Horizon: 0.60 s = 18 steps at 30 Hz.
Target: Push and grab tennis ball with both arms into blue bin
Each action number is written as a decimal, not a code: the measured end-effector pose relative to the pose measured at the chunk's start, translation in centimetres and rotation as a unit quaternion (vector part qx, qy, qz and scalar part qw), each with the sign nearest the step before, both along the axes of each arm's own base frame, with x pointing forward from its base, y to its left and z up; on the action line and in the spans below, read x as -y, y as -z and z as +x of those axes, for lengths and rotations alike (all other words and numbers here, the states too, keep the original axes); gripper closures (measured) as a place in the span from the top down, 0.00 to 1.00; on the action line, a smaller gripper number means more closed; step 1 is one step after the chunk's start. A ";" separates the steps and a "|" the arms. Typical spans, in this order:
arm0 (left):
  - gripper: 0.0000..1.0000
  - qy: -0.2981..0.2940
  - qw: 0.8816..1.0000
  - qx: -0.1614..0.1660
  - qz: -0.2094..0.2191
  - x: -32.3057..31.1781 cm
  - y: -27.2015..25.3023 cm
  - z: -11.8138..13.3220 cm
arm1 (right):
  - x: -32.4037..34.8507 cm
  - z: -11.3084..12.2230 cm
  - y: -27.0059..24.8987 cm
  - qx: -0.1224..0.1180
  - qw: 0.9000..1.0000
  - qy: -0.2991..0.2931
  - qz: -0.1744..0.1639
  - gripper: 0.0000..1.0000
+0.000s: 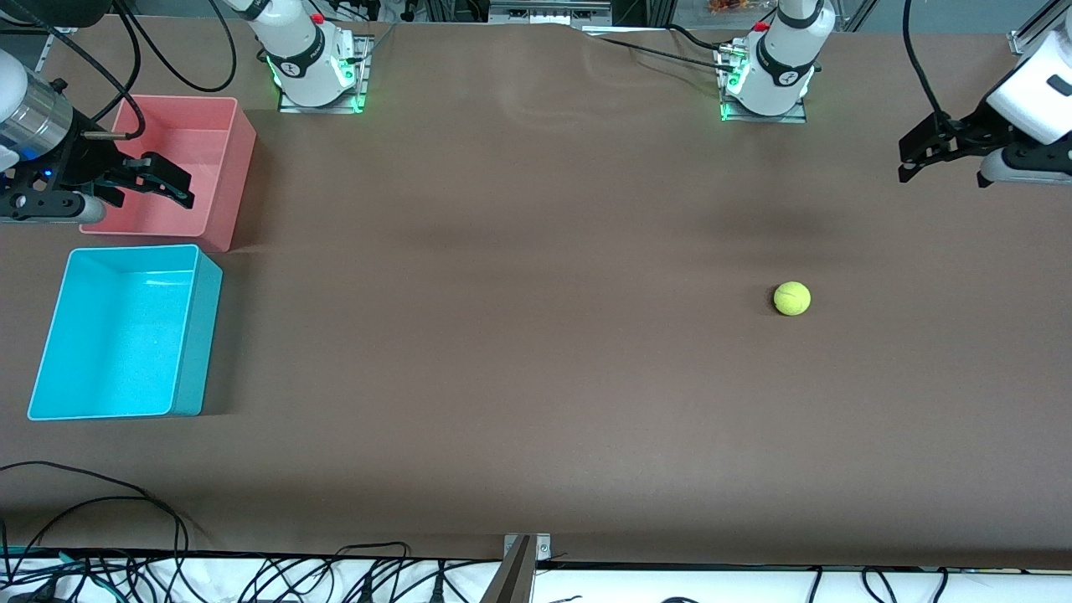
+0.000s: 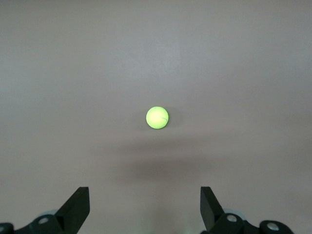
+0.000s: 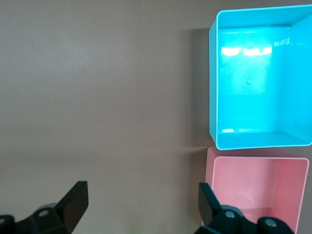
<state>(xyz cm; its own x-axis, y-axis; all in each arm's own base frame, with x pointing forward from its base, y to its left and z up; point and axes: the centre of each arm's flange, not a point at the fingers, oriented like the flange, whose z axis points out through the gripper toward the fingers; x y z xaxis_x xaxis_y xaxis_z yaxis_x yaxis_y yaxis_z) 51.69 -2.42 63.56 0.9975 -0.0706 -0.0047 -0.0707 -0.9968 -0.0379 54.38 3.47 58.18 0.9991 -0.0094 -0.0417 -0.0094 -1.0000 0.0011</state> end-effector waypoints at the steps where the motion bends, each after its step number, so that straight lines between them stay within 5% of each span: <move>1: 1.00 0.000 1.000 0.001 0.000 -0.1 -0.1 0.0 | 0.0 0.0 0.0 0.000 1.000 0.000 0.000 1.00; 18: 1.00 -0.017 1.000 0.000 -0.019 -1.4 0.0 0.2 | 0.0 0.0 0.0 0.000 1.000 0.000 0.000 1.00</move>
<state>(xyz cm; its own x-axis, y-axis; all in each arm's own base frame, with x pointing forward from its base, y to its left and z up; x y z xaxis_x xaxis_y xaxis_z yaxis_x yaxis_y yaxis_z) 51.87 -1.04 63.60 0.9993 -0.0361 -0.0034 -0.0361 -0.9993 0.0003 54.38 3.47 58.19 0.9991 -0.0096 -0.0415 -0.0096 -1.0000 0.0011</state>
